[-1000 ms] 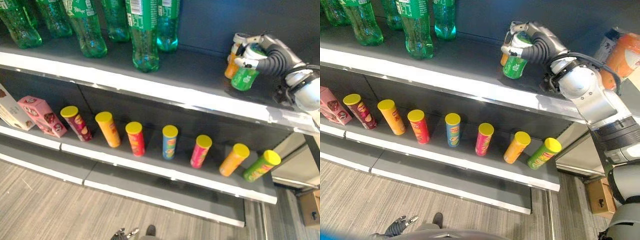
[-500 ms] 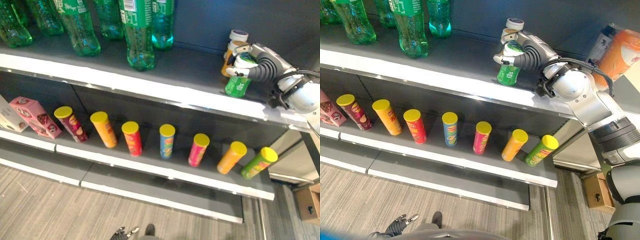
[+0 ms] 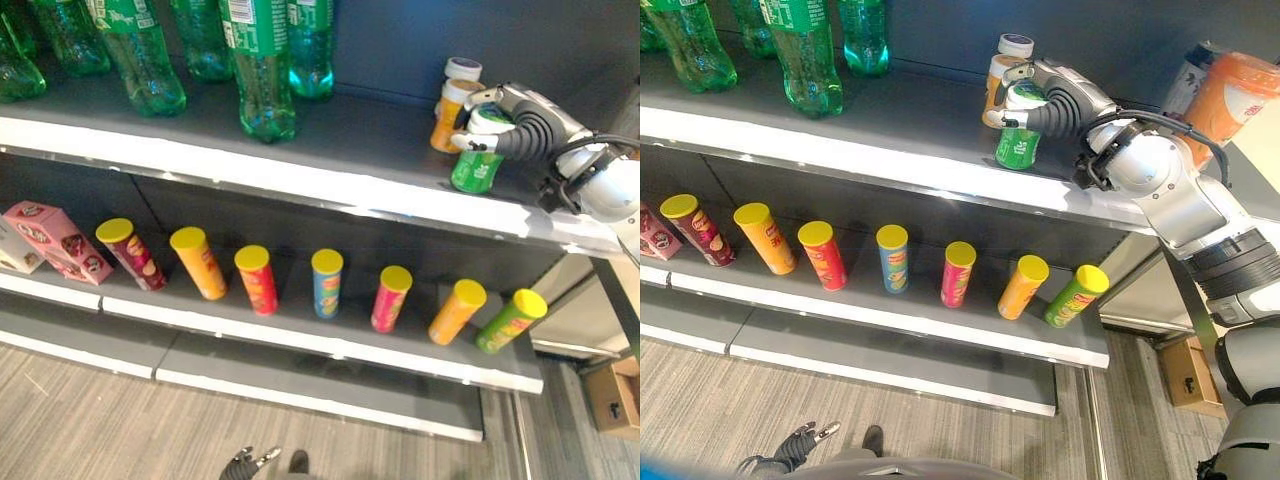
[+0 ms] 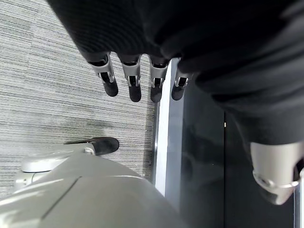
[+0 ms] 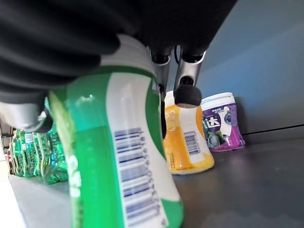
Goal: Put the goods on the table back onto the shelves and tidy them up.
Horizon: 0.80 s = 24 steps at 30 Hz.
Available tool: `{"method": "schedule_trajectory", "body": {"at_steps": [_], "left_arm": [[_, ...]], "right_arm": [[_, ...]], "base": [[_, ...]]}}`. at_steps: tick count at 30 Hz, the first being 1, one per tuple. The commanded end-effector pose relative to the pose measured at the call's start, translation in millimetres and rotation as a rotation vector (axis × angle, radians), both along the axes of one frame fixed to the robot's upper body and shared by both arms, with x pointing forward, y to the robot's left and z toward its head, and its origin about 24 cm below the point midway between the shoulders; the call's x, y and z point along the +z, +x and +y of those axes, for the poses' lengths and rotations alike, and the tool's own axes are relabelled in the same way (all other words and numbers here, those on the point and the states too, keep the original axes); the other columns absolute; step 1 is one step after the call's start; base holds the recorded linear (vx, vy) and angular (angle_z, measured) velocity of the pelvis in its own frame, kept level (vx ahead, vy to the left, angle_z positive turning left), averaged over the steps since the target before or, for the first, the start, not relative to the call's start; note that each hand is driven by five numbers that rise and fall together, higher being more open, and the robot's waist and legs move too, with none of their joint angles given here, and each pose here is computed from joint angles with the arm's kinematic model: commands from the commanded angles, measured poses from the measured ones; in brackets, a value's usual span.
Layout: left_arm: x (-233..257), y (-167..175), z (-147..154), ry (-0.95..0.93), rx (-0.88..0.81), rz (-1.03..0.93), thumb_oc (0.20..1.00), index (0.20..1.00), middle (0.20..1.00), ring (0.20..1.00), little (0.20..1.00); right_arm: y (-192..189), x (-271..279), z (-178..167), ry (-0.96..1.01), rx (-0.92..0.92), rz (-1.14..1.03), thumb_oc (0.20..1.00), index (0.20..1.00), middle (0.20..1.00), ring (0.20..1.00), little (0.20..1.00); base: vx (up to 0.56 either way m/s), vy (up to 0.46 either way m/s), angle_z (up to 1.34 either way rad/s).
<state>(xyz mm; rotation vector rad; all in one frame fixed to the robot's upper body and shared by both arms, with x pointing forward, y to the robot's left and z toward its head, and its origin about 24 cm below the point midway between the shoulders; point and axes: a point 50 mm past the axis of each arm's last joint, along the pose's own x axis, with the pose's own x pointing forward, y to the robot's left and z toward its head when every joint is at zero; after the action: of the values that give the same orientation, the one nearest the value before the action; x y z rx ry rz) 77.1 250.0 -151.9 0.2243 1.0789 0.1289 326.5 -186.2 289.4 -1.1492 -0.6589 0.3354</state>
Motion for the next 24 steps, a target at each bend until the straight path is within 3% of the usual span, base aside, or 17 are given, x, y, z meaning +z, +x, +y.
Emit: {"method": "schedule_trajectory", "body": {"at_steps": [1,24], "left_arm": [[6.4,11.7,13.9,0.028,-0.006,-0.03,1.0,1.0,1.0,1.0,1.0],[6.9,12.4,16.9,0.031,0.03,-0.035,1.0,1.0,1.0,1.0,1.0]], "right_arm": [[0.2,8.9,2.0,-0.021,0.004,-0.017,0.2,0.2,0.2,0.2,0.2],[6.5,6.4,16.9,-0.019,0.029,-0.022,0.2,0.2,0.2,0.2,0.2]], "base": [[0.0,0.0,0.0],[0.0,0.0,0.0]]}}
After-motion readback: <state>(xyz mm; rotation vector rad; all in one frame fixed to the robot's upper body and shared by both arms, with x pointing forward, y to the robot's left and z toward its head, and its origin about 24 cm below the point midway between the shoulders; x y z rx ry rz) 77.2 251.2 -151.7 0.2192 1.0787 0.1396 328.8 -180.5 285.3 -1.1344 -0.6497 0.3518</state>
